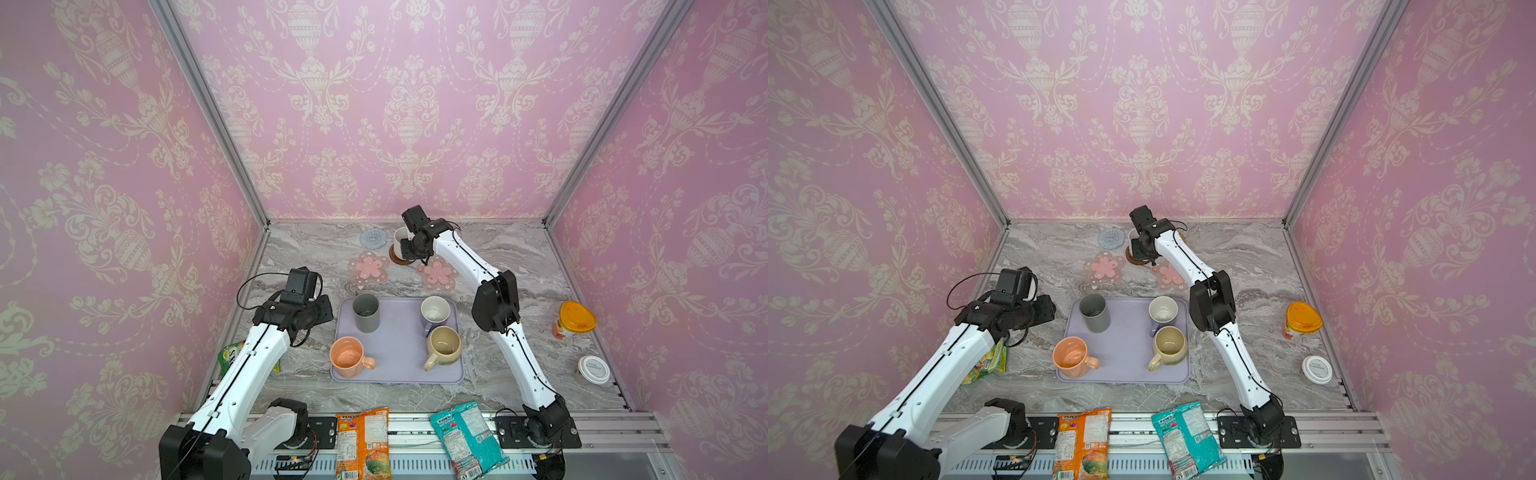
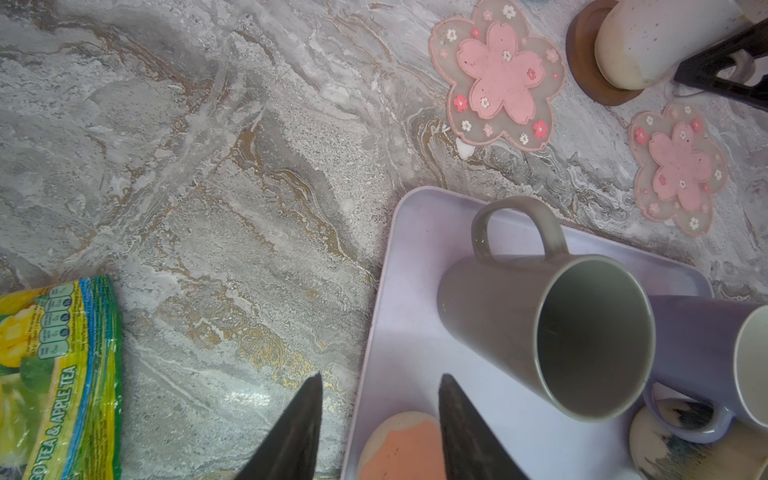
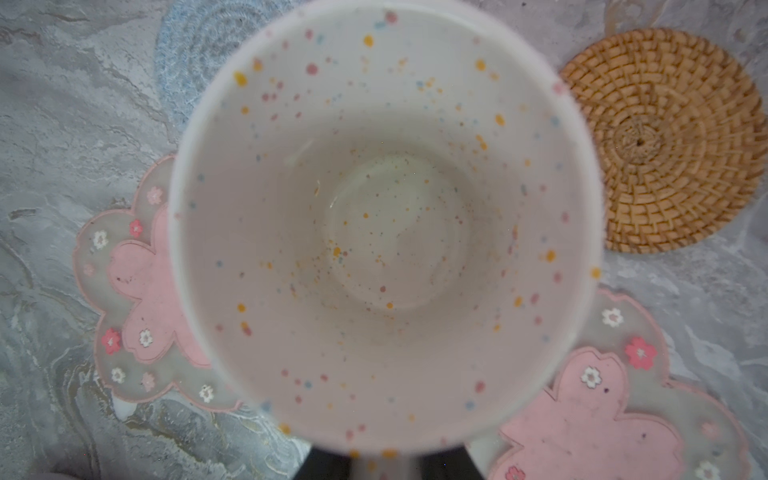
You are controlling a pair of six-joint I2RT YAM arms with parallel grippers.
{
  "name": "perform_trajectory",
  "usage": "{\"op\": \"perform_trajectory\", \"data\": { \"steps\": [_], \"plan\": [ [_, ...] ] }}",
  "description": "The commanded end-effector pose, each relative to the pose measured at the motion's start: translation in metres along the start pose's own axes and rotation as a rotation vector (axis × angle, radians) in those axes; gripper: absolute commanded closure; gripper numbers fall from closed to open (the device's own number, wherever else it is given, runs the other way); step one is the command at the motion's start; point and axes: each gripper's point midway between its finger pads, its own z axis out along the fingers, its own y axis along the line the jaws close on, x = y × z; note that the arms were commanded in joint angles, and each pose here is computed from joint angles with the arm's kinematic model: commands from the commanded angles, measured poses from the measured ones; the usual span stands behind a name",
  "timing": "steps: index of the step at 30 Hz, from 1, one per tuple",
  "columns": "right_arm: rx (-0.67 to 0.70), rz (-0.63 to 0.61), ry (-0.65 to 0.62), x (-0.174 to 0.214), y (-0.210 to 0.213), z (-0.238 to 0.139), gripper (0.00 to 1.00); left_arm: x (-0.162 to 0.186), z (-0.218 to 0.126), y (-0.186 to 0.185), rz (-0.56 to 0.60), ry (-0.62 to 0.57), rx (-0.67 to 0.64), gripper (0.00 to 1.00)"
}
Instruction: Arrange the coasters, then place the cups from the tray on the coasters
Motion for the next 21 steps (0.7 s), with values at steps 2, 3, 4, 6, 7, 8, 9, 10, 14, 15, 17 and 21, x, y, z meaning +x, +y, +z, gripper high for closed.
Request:
{"op": "perform_trajectory", "data": {
  "steps": [2,3,4,6,7,8,9,10,14,15,17,21],
  "plan": [
    [-0.027,0.024,-0.065,-0.021,0.003,-0.014,0.73,0.003,-0.001,0.002,0.003,0.017,0.006,0.52],
    [-0.032,0.025,-0.065,-0.021,0.004,-0.015,0.73,0.004,-0.001,0.001,0.003,0.018,0.007,0.52],
    [-0.037,0.025,-0.066,-0.021,0.005,-0.017,0.73,0.003,-0.001,0.002,0.003,0.017,0.006,0.51],
    [-0.043,0.026,-0.067,-0.022,0.006,-0.018,0.73,0.004,-0.002,0.002,0.003,0.016,0.006,0.51],
    [-0.045,0.027,-0.066,-0.022,0.006,-0.018,0.73,0.003,-0.002,0.002,0.001,0.016,0.006,0.51],
    [-0.048,0.028,-0.065,-0.021,0.007,-0.018,0.73,0.004,-0.002,0.002,0.001,0.016,0.007,0.51],
    [-0.055,0.030,-0.063,-0.021,0.008,-0.018,0.73,0.003,-0.002,0.001,0.001,0.016,0.007,0.51],
    [-0.060,0.033,-0.060,-0.021,0.009,-0.018,0.73,0.003,-0.002,0.001,0.002,0.015,0.008,0.51],
    [-0.092,0.045,-0.058,-0.020,0.014,-0.017,0.73,0.003,-0.001,0.000,-0.001,0.016,0.011,0.51],
    [-0.102,0.051,-0.059,-0.020,0.016,-0.018,0.73,0.003,-0.001,0.000,-0.002,0.016,0.012,0.51],
    [-0.121,0.062,-0.061,-0.021,0.019,-0.018,0.72,0.003,-0.001,0.000,-0.004,0.018,0.012,0.51],
    [-0.144,0.075,-0.060,-0.021,0.023,-0.019,0.72,0.005,0.000,0.000,-0.008,0.023,0.017,0.51]
  ]
}}
